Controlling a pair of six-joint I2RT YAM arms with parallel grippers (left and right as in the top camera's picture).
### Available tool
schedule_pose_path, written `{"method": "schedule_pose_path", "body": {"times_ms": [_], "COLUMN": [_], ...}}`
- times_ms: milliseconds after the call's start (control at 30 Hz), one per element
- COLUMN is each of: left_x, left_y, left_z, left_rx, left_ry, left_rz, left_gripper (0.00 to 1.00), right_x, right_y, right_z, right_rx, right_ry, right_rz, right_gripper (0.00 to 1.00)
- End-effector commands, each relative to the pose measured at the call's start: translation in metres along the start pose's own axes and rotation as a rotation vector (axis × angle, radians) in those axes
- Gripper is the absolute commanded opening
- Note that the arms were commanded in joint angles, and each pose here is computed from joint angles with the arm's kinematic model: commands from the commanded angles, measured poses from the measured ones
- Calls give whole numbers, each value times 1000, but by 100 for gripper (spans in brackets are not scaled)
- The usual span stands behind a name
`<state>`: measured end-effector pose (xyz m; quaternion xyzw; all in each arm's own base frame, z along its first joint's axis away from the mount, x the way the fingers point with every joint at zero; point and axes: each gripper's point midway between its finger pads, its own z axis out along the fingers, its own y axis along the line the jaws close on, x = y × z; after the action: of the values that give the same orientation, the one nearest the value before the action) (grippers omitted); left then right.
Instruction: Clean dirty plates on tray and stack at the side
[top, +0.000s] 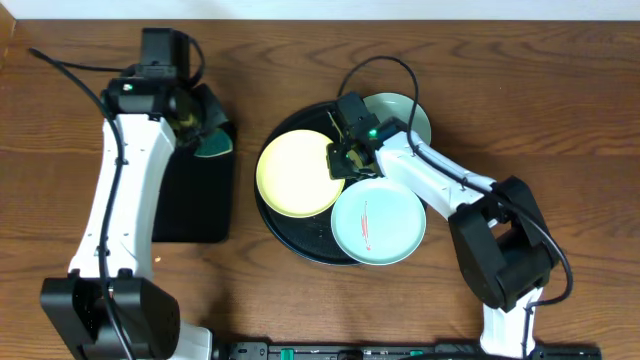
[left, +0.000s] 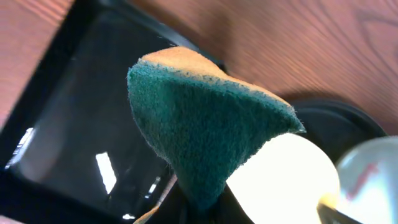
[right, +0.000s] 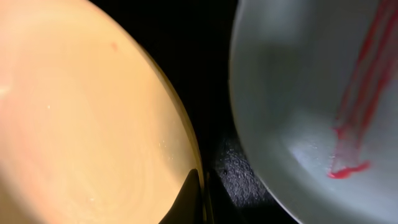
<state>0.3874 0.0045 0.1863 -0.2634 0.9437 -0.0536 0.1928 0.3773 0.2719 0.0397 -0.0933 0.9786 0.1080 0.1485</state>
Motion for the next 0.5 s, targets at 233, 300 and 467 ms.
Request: {"method": "schedule_pose_path", "body": {"times_ms": [233,300,467], "left_x": [-10,-9,-7], "left_y": [27,27,28], "left_z": [2,3,4], "left_rx": [-43,-44,-47], "left_ry": [-10,-7,-2], "left_rz": [-35,-35,-35], "left_gripper": [7,7,7], "right_x": [-52,-56,-59], "right_y": [11,13,21], "right_z": [-99,-120,-177], "right_rx": [320,394,613], "right_ry": [-346,-415,-588], "right_rz": [-227,-253,-319], "right_gripper": [1,1,1]}}
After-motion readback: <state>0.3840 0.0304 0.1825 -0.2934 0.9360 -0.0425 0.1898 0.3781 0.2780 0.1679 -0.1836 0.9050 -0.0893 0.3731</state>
